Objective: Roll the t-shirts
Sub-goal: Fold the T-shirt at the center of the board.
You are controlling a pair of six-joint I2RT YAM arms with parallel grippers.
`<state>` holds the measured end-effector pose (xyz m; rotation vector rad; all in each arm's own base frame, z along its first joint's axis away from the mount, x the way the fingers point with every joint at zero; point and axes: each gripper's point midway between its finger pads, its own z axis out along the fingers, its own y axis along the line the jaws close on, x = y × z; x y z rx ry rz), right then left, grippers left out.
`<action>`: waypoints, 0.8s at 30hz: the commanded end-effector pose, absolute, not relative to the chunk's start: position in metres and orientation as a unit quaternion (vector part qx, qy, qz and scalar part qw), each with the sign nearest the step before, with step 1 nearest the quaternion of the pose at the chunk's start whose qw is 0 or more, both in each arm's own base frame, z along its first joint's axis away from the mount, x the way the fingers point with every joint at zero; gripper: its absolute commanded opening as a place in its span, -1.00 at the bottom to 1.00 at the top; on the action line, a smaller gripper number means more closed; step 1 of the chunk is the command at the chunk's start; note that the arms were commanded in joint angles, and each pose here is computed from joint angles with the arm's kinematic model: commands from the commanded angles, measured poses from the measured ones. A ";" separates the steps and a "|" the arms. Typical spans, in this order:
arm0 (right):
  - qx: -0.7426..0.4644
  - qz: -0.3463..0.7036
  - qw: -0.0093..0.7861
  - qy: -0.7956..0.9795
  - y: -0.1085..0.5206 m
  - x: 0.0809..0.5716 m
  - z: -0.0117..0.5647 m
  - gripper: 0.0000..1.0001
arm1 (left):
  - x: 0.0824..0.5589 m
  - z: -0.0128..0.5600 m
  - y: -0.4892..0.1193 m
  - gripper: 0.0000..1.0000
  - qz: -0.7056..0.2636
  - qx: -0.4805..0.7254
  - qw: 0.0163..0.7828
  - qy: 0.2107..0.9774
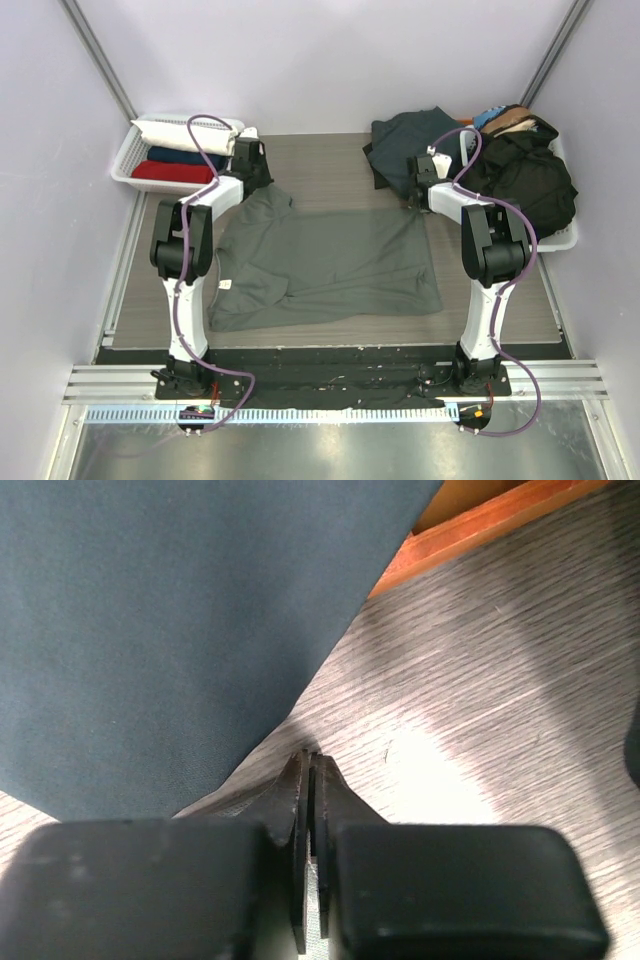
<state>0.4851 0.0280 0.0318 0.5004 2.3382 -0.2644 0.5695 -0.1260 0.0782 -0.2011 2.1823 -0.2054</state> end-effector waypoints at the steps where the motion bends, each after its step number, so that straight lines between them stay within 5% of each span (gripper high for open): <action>1: 0.205 -0.107 0.406 0.884 0.026 0.498 0.070 -0.98 | 0.574 0.135 -0.119 -1.00 -0.084 -0.079 0.509 0.853; 24: 0.209 -0.119 0.414 0.878 0.034 0.450 0.111 -0.98 | 0.510 0.155 -0.113 -1.00 -0.073 -0.089 0.522 0.845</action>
